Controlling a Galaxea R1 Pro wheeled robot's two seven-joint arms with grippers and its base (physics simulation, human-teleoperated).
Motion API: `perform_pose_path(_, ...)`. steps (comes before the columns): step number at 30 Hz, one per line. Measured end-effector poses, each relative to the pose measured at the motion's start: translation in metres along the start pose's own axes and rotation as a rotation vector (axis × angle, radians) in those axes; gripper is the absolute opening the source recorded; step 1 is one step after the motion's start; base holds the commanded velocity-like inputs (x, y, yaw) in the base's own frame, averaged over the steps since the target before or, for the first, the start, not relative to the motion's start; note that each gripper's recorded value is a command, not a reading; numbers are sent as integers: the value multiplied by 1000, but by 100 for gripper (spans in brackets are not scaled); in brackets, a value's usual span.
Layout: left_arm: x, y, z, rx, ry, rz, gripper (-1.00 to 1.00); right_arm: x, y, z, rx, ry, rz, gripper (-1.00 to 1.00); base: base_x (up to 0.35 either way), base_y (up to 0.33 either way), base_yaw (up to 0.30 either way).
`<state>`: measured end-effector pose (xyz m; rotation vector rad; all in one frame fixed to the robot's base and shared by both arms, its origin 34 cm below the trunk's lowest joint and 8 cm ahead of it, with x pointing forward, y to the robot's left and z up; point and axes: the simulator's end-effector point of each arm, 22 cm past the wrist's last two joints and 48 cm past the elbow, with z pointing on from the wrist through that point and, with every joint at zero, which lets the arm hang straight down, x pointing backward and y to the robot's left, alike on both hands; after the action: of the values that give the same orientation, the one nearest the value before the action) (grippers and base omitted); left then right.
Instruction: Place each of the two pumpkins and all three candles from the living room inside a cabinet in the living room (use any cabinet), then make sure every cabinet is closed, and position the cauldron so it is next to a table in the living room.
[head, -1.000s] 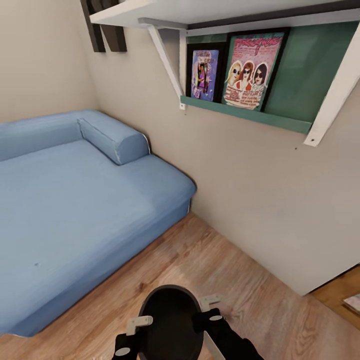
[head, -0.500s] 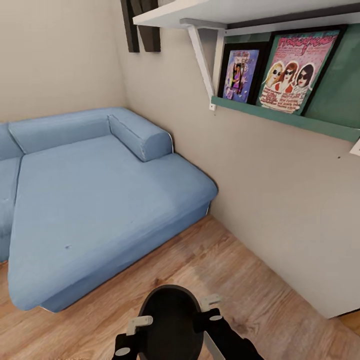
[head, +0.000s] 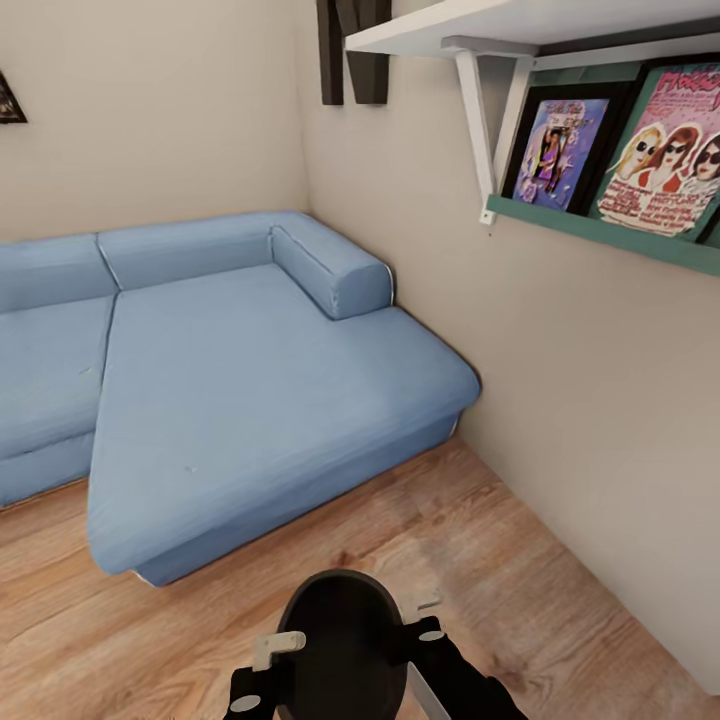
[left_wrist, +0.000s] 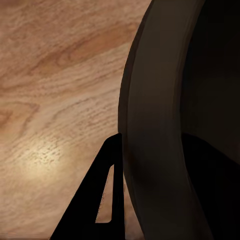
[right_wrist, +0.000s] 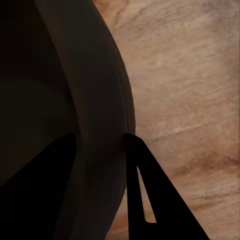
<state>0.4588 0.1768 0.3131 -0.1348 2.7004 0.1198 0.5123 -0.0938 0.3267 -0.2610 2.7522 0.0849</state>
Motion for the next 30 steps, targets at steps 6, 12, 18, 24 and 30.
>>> perform_pose_path(6,0,0,0,1,0,1,-100,0,0,0,0,0,0,-100,-142,0,290)
perform_pose_path(12,-1,0,1,2,-1,1,-100,-1,0,0,0,-1,-1,-100,-276,-54,290)
perform_pose_path(18,-1,0,1,2,-1,1,-100,0,0,0,0,-1,-1,-100,-292,-135,259)
perform_pose_path(24,-1,0,0,0,-1,2,-100,0,0,0,0,-1,2,-100,-236,-124,61)
perform_pose_path(30,-1,0,0,0,-1,2,-100,0,-1,0,0,-1,1,-100,-20,-11,3)
